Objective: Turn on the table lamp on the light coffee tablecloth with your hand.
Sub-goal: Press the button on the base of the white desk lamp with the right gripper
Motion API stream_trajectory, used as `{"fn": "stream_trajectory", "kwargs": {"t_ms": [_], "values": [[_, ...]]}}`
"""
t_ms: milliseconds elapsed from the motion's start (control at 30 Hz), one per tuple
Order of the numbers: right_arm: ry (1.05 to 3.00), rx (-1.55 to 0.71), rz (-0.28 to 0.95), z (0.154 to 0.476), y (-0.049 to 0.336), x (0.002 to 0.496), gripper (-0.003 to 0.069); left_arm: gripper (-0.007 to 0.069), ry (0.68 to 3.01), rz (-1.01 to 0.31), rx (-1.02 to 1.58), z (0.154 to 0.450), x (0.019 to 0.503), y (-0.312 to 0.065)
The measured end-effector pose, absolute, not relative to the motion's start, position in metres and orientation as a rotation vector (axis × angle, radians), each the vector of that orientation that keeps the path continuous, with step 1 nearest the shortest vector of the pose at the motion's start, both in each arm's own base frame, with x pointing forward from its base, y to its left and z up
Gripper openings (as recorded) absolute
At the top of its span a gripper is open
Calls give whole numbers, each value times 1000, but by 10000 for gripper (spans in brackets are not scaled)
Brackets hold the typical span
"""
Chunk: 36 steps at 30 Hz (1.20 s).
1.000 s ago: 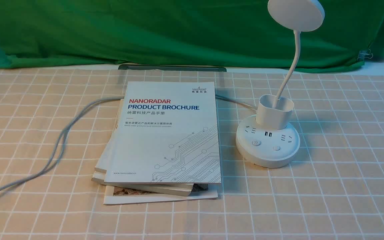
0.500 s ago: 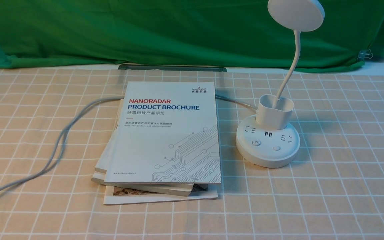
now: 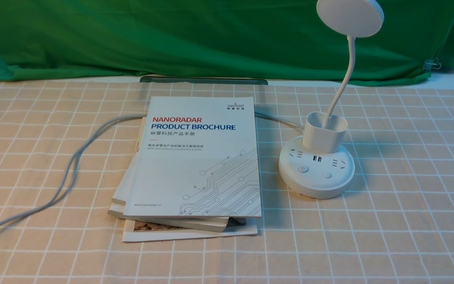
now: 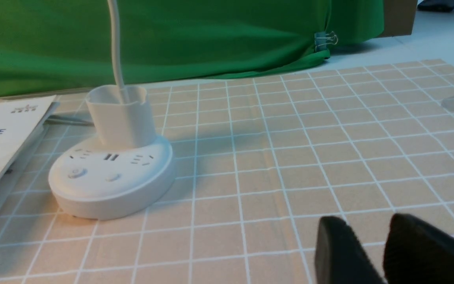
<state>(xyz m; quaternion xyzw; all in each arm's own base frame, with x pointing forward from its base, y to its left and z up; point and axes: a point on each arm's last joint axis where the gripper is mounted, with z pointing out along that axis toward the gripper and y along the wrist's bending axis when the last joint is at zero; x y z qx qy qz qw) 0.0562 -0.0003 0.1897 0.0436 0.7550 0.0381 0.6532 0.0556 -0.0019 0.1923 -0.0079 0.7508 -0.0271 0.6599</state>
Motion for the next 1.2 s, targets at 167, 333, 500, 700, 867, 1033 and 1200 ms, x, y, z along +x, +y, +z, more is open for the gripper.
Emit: {"fn": "stream_trajectory", "kwargs": {"t_ms": [167, 333, 500, 700, 867, 1033, 1200], "values": [[1713, 99, 86, 190, 0, 56, 240, 21, 1698, -61, -18, 192, 56, -2], [1713, 99, 86, 190, 0, 56, 240, 21, 1698, -61, -18, 192, 56, -2], [1712, 123, 107, 190, 0, 56, 240, 21, 1698, -61, -18, 192, 56, -2], [1698, 250, 225, 190, 0, 56, 240, 21, 1698, -61, -18, 192, 56, -2], [1604, 714, 671, 190, 3, 56, 240, 21, 1698, -61, -18, 192, 56, -2], [1519, 952, 886, 190, 4, 56, 240, 21, 1698, -61, -18, 192, 56, -2], [1549, 875, 806, 190, 3, 56, 240, 21, 1698, -61, -18, 192, 56, -2]]}}
